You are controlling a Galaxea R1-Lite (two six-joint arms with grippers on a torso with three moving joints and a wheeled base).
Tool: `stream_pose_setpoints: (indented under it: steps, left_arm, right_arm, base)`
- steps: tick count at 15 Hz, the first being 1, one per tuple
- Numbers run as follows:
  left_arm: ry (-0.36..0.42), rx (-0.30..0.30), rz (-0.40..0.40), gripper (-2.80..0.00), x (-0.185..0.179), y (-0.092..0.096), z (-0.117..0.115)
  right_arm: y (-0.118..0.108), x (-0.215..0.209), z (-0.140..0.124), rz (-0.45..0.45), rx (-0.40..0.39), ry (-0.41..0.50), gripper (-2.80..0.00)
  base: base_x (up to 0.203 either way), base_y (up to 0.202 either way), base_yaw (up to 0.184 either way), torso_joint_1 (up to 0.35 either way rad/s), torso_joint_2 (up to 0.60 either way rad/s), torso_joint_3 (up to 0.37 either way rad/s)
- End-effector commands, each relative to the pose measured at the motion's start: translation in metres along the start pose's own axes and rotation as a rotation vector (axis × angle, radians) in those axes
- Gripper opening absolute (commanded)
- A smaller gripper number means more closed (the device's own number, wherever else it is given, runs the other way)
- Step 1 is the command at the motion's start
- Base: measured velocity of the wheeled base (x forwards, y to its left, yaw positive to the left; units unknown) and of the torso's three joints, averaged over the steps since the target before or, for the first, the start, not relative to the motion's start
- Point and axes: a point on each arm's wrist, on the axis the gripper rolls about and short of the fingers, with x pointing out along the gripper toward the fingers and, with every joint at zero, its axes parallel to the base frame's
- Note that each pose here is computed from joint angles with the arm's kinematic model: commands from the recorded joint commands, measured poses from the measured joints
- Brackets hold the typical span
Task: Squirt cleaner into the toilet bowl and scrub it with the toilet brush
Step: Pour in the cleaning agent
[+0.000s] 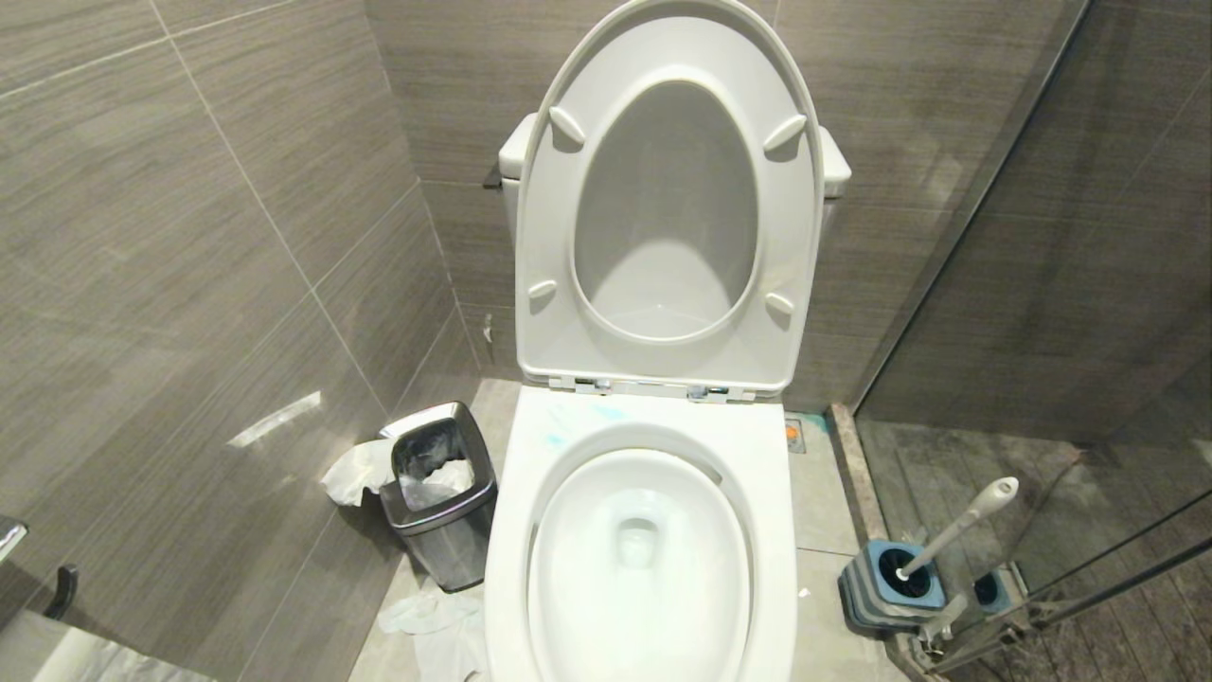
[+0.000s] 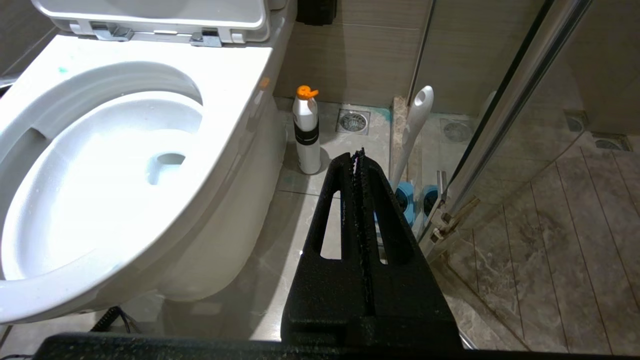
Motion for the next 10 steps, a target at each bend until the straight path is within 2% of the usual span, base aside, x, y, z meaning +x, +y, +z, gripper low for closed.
stream_pose_setpoints:
  steps: [1, 10]
  left_arm:
    - [0.005, 0.0, 0.001, -2.8, 0.0003, 0.0, -0.0009]
    - [0.0, -0.003, 0.002, -2.8, 0.0002, 0.0001, -0.0006]
  right_arm:
    - [0.0, 0.0001, 0.0, 0.0, 0.0, 0.001, -2.8]
    - [0.0, 0.0001, 0.0002, 0.001, -0.003, 0.0, -2.8]
  base:
    - [0.0, 0.0, 0.0, 0.0, 0.0, 0.0]
    - [0.0, 0.0, 0.0, 0.0, 0.0, 0.0]
